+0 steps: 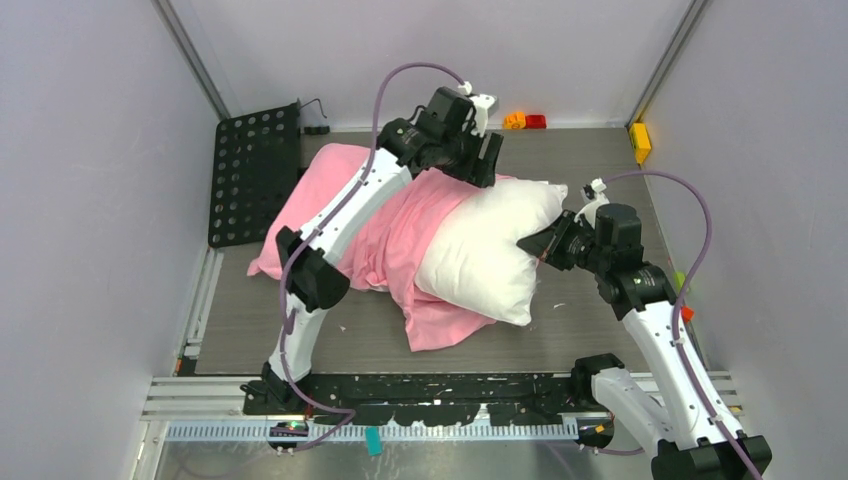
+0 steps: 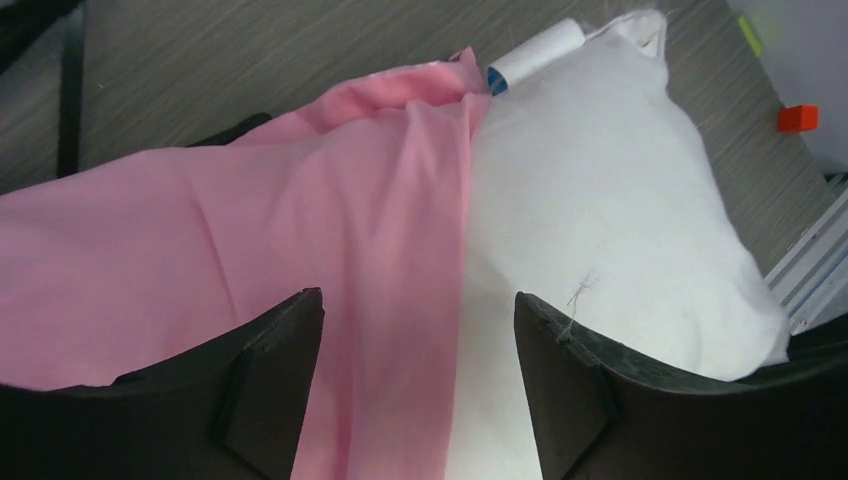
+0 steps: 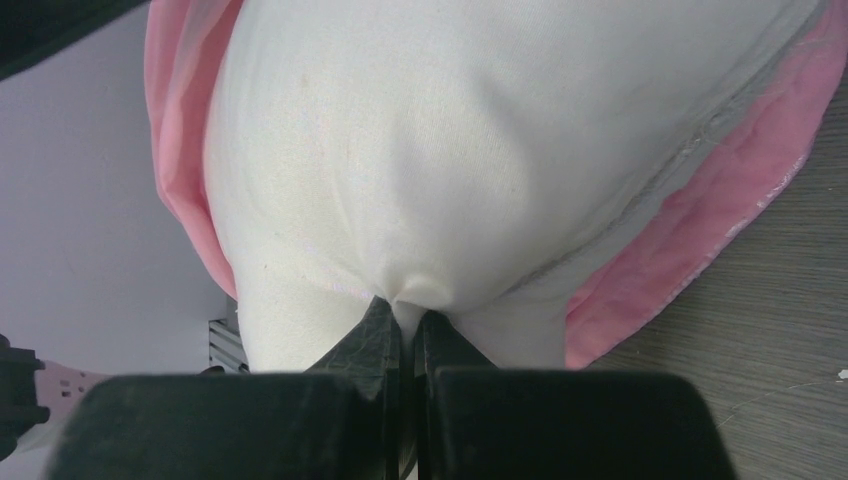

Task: Remove the pillowcase from the pillow

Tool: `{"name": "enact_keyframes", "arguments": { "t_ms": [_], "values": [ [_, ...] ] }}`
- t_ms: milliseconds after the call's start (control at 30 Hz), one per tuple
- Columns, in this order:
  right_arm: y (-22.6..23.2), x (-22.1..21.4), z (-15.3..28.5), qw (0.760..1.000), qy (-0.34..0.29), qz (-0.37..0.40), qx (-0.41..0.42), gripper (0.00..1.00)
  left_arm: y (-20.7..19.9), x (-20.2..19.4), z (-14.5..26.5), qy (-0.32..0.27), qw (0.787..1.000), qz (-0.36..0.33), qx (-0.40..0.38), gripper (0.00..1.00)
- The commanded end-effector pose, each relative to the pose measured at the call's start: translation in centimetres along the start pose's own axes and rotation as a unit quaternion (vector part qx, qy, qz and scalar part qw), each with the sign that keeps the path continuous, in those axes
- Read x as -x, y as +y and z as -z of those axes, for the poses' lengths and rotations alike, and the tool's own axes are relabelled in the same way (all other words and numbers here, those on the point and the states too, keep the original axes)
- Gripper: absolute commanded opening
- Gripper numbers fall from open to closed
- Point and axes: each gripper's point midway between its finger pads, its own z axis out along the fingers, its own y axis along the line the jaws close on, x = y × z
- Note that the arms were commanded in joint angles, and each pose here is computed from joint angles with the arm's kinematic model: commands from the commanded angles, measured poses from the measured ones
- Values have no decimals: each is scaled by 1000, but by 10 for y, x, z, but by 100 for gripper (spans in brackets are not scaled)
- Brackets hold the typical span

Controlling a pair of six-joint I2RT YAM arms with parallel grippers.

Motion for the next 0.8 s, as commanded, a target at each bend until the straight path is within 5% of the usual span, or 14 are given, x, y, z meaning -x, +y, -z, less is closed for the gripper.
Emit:
{"name": "enact_keyframes", "arguments": {
  "t_ms": [0, 233, 467, 600, 767],
  "values": [
    [25, 11, 15, 998, -24, 40, 43, 0, -6, -23, -13, 46, 999, -7, -28, 71],
    [25, 16, 37, 996, -61, 66, 29, 0, 94, -41, -18, 71, 984, 25, 162, 44],
    [-11, 45, 94, 970, -209, 83, -91, 0, 219, -73, 43, 71, 947, 129, 284, 37],
    [-10, 52, 112, 957, -264, 84, -85, 0, 240, -91, 61, 47, 938, 153, 308, 36],
    [2, 45, 96, 969, -225, 86, -50, 0, 231, -81, 66, 31, 943, 160, 289, 35]
  ]
}}
